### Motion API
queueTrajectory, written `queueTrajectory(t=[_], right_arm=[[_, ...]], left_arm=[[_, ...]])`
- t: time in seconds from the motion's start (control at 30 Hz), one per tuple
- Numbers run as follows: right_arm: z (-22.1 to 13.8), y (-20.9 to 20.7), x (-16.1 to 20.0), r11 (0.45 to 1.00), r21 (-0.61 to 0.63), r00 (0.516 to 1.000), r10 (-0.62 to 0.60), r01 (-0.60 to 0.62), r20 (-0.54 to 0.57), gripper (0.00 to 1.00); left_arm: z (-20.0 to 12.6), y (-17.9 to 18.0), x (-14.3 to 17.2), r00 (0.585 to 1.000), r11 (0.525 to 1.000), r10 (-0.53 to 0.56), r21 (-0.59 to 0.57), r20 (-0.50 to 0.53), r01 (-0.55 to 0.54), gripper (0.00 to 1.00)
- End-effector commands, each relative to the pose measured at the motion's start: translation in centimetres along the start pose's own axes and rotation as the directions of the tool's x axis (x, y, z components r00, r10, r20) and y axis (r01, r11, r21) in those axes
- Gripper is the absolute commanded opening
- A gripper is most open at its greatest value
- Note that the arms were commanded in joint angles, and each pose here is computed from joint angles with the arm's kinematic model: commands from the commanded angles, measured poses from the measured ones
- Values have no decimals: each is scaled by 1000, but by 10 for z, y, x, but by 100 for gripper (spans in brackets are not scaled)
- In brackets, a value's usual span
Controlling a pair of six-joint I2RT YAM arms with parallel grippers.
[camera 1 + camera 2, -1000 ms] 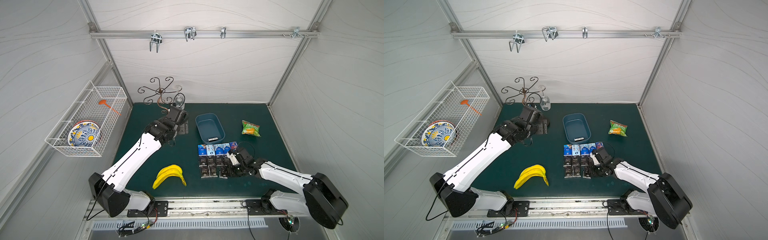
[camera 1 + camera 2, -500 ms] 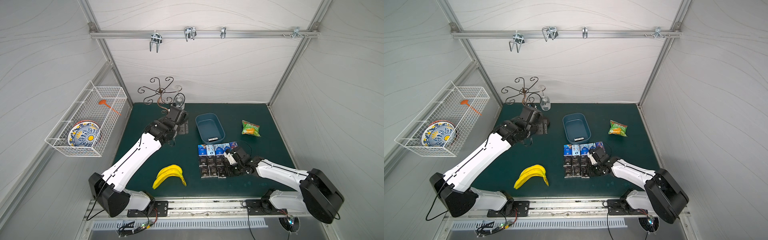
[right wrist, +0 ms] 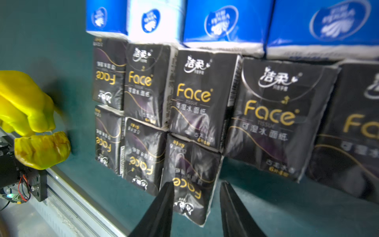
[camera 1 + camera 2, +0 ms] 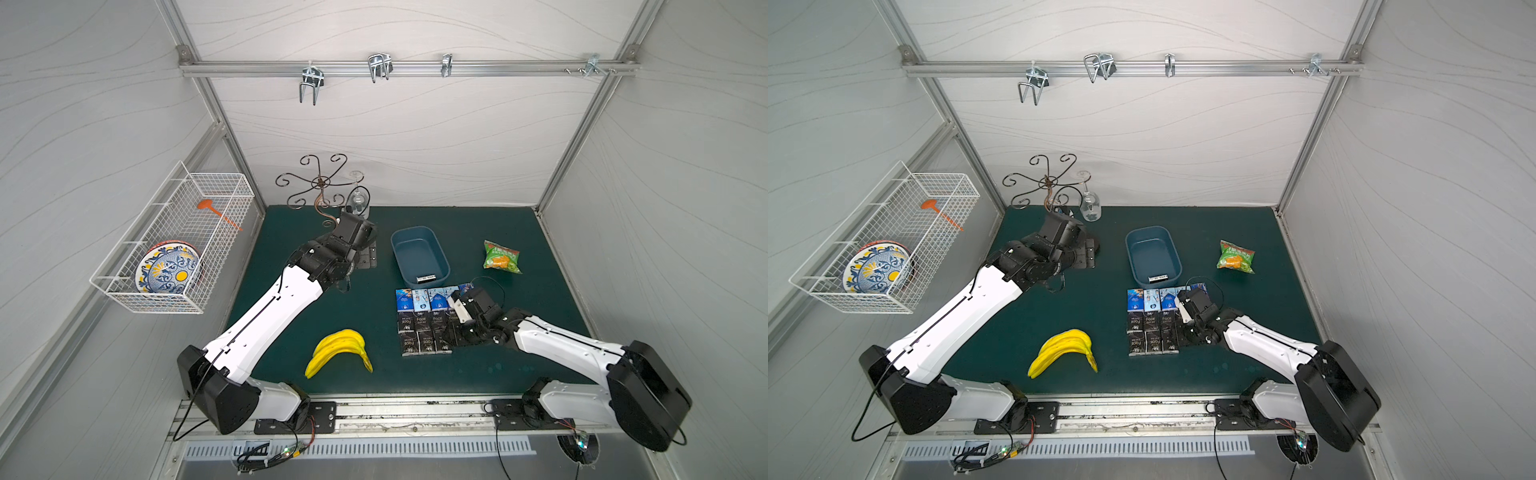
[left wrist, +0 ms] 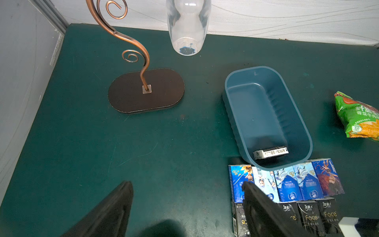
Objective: Take the pocket tissues out of the storage box
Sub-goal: Adjust the storage box at the center of the board.
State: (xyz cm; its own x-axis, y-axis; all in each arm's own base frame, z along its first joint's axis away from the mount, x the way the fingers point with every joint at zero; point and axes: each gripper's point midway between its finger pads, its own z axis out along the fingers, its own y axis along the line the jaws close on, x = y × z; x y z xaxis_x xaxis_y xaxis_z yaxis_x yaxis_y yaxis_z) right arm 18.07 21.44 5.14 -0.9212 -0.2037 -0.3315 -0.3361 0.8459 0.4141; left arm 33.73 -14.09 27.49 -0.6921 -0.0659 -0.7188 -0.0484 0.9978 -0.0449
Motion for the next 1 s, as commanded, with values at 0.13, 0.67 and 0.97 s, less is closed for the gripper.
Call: queueTrajectory(t=[0.13,0.67,0.97], right_arm=[[-17,5,-20,1000,24,998,4,-6,64,46],[-10,-2,-174,928,-132,908,369,-349,198,49],[17,-6,-183,911,-128,900,409,-392,153,50]], left_arm=[[-6,-5,-17,999,1000,-22,20,49,21,87],[0,-9,-11,999,1000,10,4,31,-10,87],[0,-7,-13,999,1000,23,-8,37,-23,88]])
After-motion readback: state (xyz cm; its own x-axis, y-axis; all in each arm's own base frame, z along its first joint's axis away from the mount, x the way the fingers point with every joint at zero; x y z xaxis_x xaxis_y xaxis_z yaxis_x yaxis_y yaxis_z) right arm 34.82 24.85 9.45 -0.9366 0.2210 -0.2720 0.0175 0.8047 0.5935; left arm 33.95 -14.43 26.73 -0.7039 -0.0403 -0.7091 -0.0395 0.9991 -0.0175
